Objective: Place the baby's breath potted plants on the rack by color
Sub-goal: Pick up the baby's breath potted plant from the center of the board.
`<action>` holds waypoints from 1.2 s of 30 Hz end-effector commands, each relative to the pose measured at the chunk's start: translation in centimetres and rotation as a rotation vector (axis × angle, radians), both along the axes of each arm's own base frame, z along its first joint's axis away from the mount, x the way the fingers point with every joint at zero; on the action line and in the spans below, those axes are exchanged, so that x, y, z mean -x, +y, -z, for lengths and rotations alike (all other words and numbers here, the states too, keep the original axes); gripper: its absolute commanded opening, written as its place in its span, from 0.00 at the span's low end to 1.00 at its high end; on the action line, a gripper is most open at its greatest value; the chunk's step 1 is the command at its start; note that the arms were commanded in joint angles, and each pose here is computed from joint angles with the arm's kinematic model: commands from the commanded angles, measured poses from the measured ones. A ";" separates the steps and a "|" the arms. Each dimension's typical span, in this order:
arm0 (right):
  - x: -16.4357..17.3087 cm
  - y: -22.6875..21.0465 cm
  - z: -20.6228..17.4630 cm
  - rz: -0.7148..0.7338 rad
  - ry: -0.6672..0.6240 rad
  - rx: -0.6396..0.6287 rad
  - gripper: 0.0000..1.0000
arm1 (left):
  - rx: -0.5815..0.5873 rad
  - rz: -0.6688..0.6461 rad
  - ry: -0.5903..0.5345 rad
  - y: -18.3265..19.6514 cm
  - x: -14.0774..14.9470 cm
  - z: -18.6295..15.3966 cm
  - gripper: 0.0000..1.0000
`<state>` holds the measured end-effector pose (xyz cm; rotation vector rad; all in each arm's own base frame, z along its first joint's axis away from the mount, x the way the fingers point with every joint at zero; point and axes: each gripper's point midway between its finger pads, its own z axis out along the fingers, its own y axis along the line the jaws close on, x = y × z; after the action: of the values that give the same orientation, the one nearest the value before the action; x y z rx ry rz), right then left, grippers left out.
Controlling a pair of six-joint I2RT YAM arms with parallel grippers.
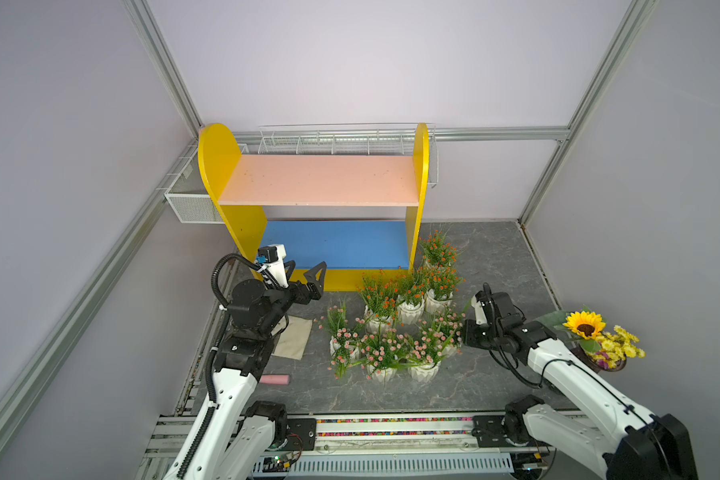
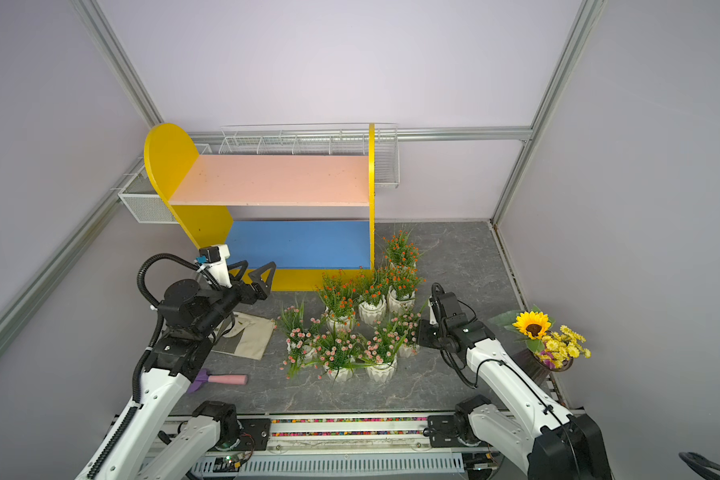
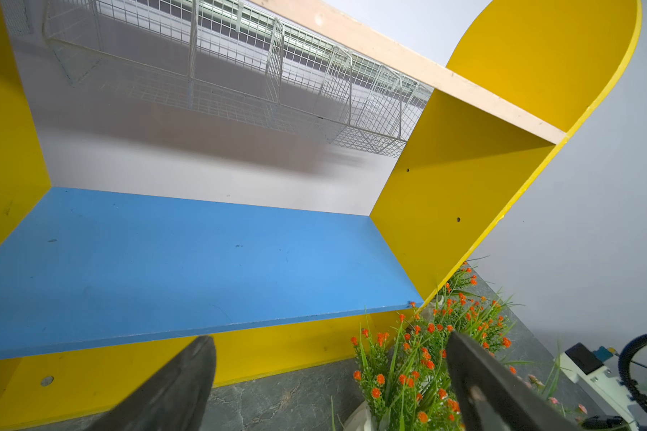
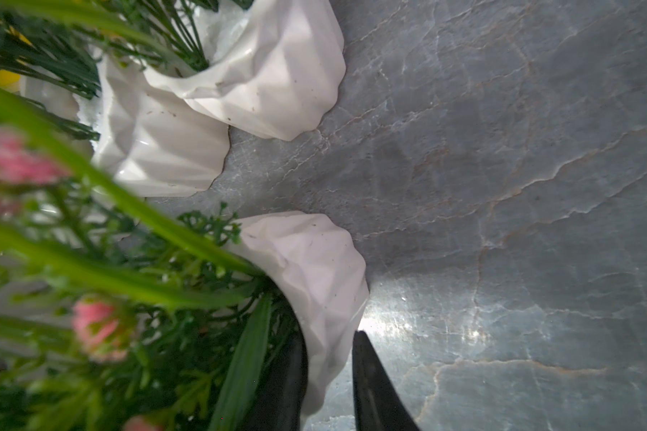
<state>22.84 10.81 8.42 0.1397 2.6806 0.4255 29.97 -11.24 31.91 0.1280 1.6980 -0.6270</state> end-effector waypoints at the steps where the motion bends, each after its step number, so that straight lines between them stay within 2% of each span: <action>1: -0.4 0.1 -0.2 -0.006 -0.003 0.032 0.24 | -0.006 0.022 -0.023 -0.2 0.9 -0.7 0.99; 8: -0.3 -0.1 0.1 -0.020 0.025 0.068 0.21 | 0.000 0.069 -0.040 -0.9 1.6 -0.9 0.99; 18: 0.0 -0.1 1.0 -0.054 0.079 0.104 0.09 | 0.002 0.086 -0.017 -1.2 1.5 -0.5 0.99; 36: -0.5 -2.7 -5.3 -0.014 -0.030 0.155 0.07 | 0.004 0.132 -0.043 -2.2 1.9 -1.2 0.99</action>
<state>22.76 8.69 10.98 0.0653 2.7445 0.2178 28.38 -12.90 32.64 0.2208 1.6734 -0.7038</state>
